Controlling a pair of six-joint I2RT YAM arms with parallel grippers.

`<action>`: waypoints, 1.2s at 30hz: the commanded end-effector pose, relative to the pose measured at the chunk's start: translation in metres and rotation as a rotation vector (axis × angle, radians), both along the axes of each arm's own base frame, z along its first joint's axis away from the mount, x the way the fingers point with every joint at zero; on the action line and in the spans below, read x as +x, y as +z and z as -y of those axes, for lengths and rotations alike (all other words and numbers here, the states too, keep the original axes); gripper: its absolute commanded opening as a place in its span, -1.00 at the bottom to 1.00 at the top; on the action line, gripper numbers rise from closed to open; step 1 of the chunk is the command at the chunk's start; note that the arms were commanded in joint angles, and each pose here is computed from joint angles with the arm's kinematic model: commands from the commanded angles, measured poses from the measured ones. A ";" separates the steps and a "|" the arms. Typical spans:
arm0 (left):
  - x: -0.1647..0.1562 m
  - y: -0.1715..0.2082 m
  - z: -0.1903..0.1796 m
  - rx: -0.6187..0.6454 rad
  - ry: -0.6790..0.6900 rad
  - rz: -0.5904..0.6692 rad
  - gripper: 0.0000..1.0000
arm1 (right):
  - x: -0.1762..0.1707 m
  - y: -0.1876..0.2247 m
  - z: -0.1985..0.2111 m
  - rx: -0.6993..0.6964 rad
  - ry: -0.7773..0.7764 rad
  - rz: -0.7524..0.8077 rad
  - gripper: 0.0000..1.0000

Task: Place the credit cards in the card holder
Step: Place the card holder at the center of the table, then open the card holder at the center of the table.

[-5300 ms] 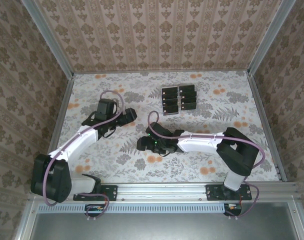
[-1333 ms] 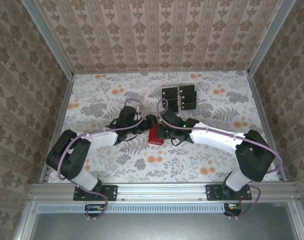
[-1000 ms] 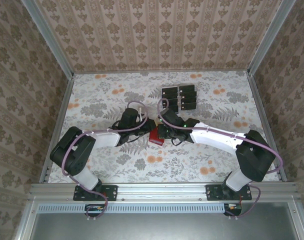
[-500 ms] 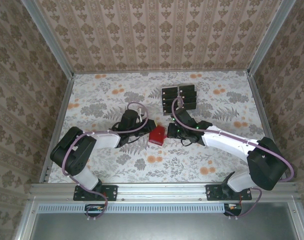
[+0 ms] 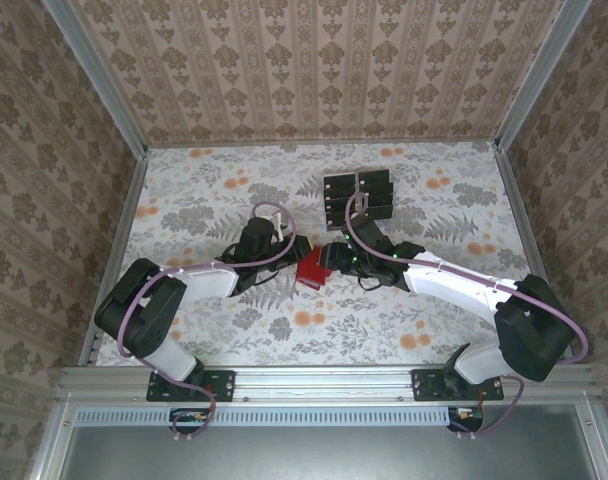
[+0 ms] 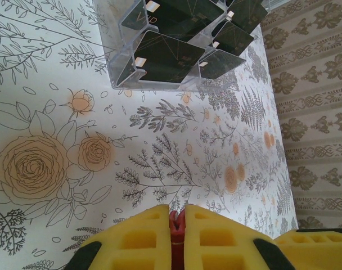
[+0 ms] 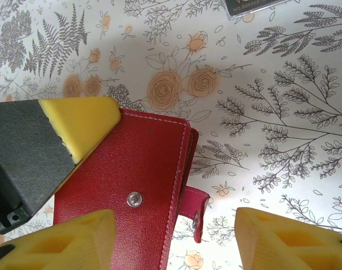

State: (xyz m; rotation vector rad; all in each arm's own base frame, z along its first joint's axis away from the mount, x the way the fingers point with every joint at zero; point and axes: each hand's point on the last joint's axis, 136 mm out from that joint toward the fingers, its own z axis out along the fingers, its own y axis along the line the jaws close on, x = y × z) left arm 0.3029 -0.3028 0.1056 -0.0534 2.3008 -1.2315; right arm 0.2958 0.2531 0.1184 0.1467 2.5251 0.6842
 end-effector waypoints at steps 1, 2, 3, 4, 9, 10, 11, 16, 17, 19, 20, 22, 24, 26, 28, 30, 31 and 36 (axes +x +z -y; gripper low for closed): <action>-0.001 0.013 -0.001 -0.005 -0.005 0.049 -1.00 | -0.003 -0.017 0.000 -0.002 -0.011 -0.046 0.13; -0.001 0.012 -0.001 -0.004 -0.004 0.048 -1.00 | -0.004 -0.020 0.001 -0.005 -0.012 -0.055 0.07; -0.001 0.013 -0.001 -0.006 -0.003 0.050 -1.00 | -0.005 -0.024 0.001 -0.008 -0.013 -0.062 0.03; -0.001 0.015 -0.001 -0.008 -0.003 0.053 -1.00 | -0.005 -0.028 0.001 -0.010 -0.016 -0.068 0.02; -0.001 0.019 -0.002 -0.011 0.002 0.060 -1.00 | -0.008 -0.044 0.003 -0.025 -0.023 -0.096 -0.12; -0.001 0.019 -0.003 -0.011 0.003 0.060 -1.00 | -0.008 -0.045 0.003 -0.025 -0.023 -0.098 -0.16; -0.001 0.020 -0.003 -0.014 0.003 0.061 -1.00 | -0.008 -0.046 0.002 -0.023 -0.022 -0.101 -0.21; -0.003 0.019 -0.003 -0.018 0.003 0.056 -1.00 | -0.006 -0.047 0.001 -0.020 -0.019 -0.092 -0.53; -0.004 0.018 -0.003 -0.016 0.003 0.053 -1.00 | -0.005 -0.046 0.001 -0.018 -0.017 -0.087 -0.62; -0.004 0.018 -0.003 -0.019 0.006 0.053 -1.00 | -0.003 -0.042 0.001 -0.013 -0.015 -0.076 -0.87; -0.005 0.018 -0.003 -0.020 0.004 0.053 -1.00 | -0.001 -0.039 0.001 -0.010 -0.011 -0.070 -0.99; -0.005 0.015 -0.004 -0.013 0.005 0.050 -1.00 | 0.000 -0.034 0.000 -0.005 0.000 -0.062 -1.00; -0.006 0.010 -0.007 0.007 0.008 0.048 -0.66 | 0.000 -0.027 0.000 -0.005 0.011 -0.049 -1.00; -0.008 0.001 -0.013 0.051 0.017 0.043 -0.20 | 0.001 -0.019 -0.001 0.000 0.023 -0.036 -1.00; -0.009 -0.011 -0.024 0.115 0.041 0.038 0.17 | 0.000 -0.012 -0.004 0.004 0.045 -0.031 -1.00; -0.010 -0.020 -0.037 0.179 0.061 0.041 0.33 | 0.000 -0.008 -0.008 0.012 0.064 -0.032 -1.00; -0.011 -0.023 -0.042 0.202 0.068 0.039 0.37 | 0.000 -0.005 -0.010 0.019 0.074 -0.029 -1.00; -0.016 -0.025 -0.052 0.245 0.053 0.039 0.48 | 0.000 0.008 -0.018 0.049 0.099 -0.022 -1.00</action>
